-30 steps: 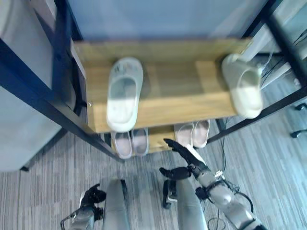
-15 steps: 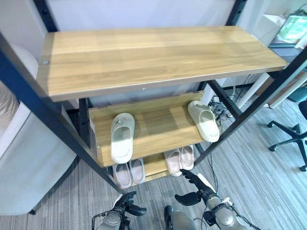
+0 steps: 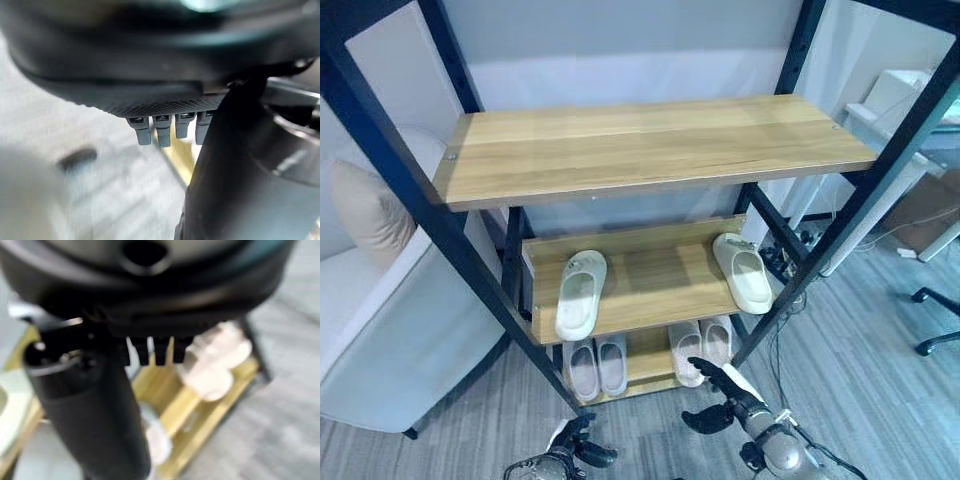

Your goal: Arrange the slippers neatly on the shoe rack.

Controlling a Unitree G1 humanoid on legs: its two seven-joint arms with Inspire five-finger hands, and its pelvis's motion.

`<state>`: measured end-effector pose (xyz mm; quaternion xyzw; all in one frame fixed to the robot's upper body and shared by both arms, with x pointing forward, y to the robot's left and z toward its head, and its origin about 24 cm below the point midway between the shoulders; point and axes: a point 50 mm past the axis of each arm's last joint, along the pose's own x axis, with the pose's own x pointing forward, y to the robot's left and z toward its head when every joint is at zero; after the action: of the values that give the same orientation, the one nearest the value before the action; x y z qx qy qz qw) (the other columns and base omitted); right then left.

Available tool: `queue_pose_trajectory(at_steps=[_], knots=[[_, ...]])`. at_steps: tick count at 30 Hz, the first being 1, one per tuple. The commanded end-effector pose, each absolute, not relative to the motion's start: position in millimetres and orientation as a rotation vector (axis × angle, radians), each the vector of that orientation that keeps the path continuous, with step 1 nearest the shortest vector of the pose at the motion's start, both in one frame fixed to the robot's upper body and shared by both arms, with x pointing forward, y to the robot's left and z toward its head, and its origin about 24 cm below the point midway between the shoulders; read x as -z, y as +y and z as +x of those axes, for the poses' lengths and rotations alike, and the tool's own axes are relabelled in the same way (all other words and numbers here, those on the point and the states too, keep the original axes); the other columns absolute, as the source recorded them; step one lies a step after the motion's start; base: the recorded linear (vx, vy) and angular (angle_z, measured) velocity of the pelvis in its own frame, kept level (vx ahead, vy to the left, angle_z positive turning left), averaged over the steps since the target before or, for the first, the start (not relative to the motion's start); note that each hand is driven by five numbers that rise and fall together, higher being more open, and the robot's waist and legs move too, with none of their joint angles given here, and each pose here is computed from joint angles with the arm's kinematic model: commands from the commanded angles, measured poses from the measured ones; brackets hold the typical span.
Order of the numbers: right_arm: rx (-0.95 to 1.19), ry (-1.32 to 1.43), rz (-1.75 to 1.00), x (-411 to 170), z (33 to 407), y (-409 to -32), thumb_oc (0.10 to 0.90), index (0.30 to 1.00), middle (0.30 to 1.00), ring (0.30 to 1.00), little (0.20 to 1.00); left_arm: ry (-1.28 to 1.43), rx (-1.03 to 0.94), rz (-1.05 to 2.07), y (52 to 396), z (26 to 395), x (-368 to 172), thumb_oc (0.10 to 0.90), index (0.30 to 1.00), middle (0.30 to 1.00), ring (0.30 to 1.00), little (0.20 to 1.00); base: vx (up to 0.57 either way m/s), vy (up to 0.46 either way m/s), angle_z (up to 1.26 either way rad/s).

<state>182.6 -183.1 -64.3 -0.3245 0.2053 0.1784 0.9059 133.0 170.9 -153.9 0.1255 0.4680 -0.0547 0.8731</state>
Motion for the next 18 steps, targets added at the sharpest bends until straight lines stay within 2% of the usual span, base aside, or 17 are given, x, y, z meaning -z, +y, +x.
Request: queue_pose_trajectory(at_steps=[1, 6, 11, 18], knots=[[-0.320, 0.167, -0.619, 21.8, 209.3, -169.0, 0.800, 0.900, 0.900, 0.900, 0.900, 0.841, 0.116, 0.291, 172.5, 171.5, 137.6, 0.800, 0.900, 0.900, 0.900, 0.900, -0.22, -0.061, -0.08], [-0.335, 0.181, -0.659, 23.5, 206.2, -175.0, 0.800, 0.900, 0.900, 0.900, 0.900, 0.825, 0.143, 0.260, 157.4, 174.7, 137.0, 0.800, 0.900, 0.900, 0.900, 0.900, -0.23, 0.019, 0.13], [-0.365, 0.179, -0.665, 24.0, 205.9, -171.8, 0.800, 0.900, 0.900, 0.900, 0.900, 0.852, 0.152, 0.269, 154.2, 165.8, 141.7, 0.800, 0.900, 0.900, 0.900, 0.900, -0.04, 0.121, -0.03], [-0.418, 0.180, -0.592, 27.4, 211.7, -154.5, 0.800, 0.900, 0.900, 0.900, 0.900, 0.778, 0.134, 0.333, 167.3, 180.1, 131.8, 0.800, 0.900, 0.900, 0.900, 0.900, 0.02, 0.165, -0.02]])
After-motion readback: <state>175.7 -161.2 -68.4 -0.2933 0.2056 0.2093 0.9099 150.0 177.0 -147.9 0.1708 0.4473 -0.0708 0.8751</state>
